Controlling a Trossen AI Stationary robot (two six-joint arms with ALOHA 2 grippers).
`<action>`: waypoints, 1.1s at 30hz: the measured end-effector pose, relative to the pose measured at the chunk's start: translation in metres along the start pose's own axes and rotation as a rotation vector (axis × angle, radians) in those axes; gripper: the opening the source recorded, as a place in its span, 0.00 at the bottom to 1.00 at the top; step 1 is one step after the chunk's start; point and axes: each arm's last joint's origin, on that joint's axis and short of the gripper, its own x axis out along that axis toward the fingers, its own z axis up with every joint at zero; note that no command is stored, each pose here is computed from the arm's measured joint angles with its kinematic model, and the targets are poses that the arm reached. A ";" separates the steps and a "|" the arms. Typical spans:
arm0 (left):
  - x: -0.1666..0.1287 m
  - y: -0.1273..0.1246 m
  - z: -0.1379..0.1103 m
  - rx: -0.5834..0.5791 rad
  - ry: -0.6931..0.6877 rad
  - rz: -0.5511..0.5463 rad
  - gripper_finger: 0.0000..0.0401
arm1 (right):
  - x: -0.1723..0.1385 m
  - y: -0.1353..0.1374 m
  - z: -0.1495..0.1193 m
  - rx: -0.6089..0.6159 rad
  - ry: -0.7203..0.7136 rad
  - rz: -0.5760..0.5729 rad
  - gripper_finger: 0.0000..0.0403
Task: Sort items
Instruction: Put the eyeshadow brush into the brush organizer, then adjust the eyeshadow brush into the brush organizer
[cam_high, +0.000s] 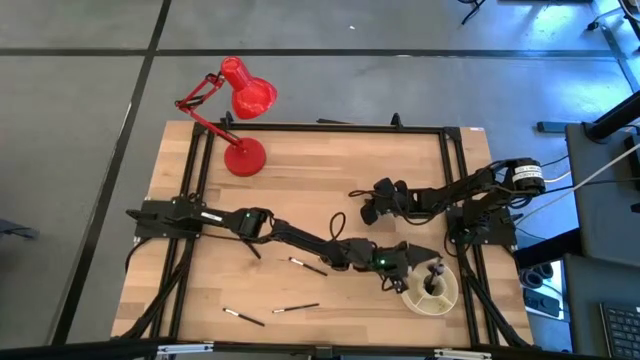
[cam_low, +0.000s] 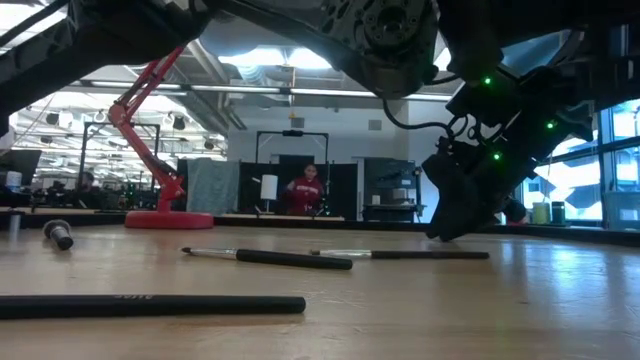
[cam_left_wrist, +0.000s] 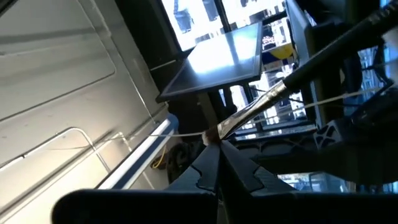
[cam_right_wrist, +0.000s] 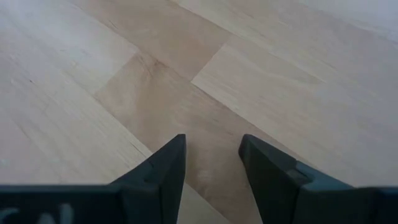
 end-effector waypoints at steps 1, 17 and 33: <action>0.000 0.000 0.000 -0.010 -0.005 -0.006 0.00 | 0.000 0.000 0.000 0.000 0.000 0.000 0.40; 0.001 -0.011 0.001 -0.077 -0.045 -0.101 0.00 | 0.000 0.000 0.000 0.000 0.009 0.010 0.40; -0.003 0.000 0.005 -0.303 0.174 -0.104 0.21 | 0.000 0.001 0.000 -0.040 0.018 0.038 0.40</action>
